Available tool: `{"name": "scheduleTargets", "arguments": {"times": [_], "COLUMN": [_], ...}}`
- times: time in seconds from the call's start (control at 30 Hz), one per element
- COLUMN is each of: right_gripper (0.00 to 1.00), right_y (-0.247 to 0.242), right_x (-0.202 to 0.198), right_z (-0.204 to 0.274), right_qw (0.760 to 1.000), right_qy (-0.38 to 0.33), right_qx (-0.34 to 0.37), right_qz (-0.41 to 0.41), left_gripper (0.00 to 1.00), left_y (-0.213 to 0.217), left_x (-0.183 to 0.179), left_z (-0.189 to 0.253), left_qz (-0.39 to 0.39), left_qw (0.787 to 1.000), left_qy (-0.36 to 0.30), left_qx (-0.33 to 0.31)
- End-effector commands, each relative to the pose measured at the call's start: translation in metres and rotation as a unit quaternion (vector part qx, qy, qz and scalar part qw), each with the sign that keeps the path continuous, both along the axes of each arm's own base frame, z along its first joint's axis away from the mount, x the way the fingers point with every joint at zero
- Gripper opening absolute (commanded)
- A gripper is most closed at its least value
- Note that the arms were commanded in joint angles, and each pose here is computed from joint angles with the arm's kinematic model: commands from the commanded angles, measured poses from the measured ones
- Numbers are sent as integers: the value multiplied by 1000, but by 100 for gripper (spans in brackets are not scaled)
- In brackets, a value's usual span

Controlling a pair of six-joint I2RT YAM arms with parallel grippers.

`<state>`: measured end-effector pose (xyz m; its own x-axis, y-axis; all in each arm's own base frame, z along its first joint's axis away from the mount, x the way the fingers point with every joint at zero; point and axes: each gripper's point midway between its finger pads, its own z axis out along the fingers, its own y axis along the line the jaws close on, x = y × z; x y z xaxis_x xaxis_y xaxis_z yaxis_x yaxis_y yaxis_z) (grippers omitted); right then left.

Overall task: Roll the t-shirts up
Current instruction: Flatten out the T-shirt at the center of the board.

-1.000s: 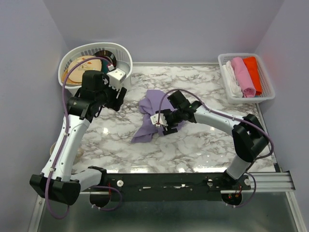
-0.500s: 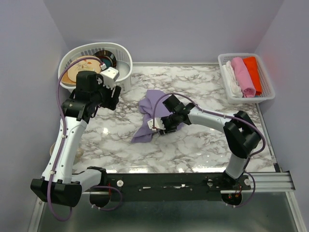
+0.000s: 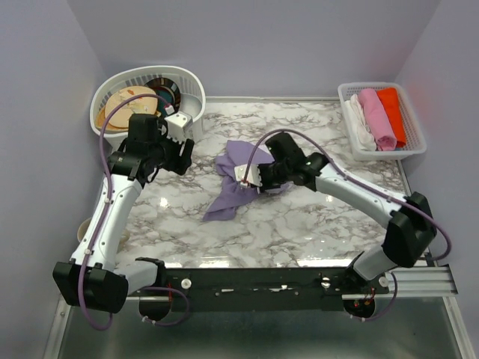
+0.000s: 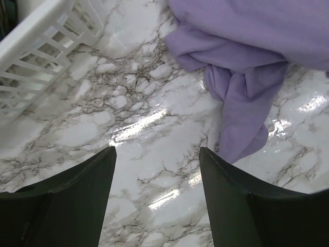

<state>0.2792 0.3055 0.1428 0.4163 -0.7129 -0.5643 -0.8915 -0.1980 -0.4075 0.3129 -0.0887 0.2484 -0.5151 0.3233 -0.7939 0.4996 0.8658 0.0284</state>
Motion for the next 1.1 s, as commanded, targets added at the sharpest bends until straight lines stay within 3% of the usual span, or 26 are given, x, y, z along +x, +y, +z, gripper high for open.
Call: {"name": "scheduleTargets", "arguments": {"times": [0.0,0.2,0.3,0.37,0.5,0.63,0.73,0.8,0.83,0.87,0.93,1.07], "right_gripper": [1,1,1,1,1,1,1,12,24,47,56,62], "right_y": [1,-4,-15,-27,-69,-156,-203,-227,-235,-244,-243,-195], "right_x": [9,21,21,24,48,99,108,101,95,91,83,73], "right_z": [128,283,342,354,325,223,164,85,66,53,52,77], "right_qw": [988,948,923,914,911,900,887,884,881,868,862,897], "right_qy": [-68,-165,-208,-223,-201,-111,-100,-48,-30,-16,-10,52], "right_qx": [117,246,294,300,278,204,158,75,48,33,49,130], "right_qz": [-70,-117,-137,-158,-229,-369,-422,-458,-471,-495,-504,-419], "left_gripper": [74,73,73,73,73,73,74,74,74,74,74,74], "left_y": [-16,-15,-15,-15,-16,-20,-24,-25,-27,-27,-28,-28], "left_x": [-2,-1,-2,-1,1,-3,-12,-18,-21,-23,-28,-32], "left_z": [-15,-26,-28,-28,-28,-36,-49,-58,-62,-65,-70,-79], "left_qz": [-38,-29,-30,-30,-29,-37,-49,-56,-62,-64,-70,-70], "left_qw": [999,999,999,999,999,999,998,998,997,997,996,995], "left_qy": [-1,6,6,5,2,12,28,38,43,47,55,66], "left_qx": [-14,-14,-14,-13,-14,-22,-23,-18,-17,-16,-11,-8]}}
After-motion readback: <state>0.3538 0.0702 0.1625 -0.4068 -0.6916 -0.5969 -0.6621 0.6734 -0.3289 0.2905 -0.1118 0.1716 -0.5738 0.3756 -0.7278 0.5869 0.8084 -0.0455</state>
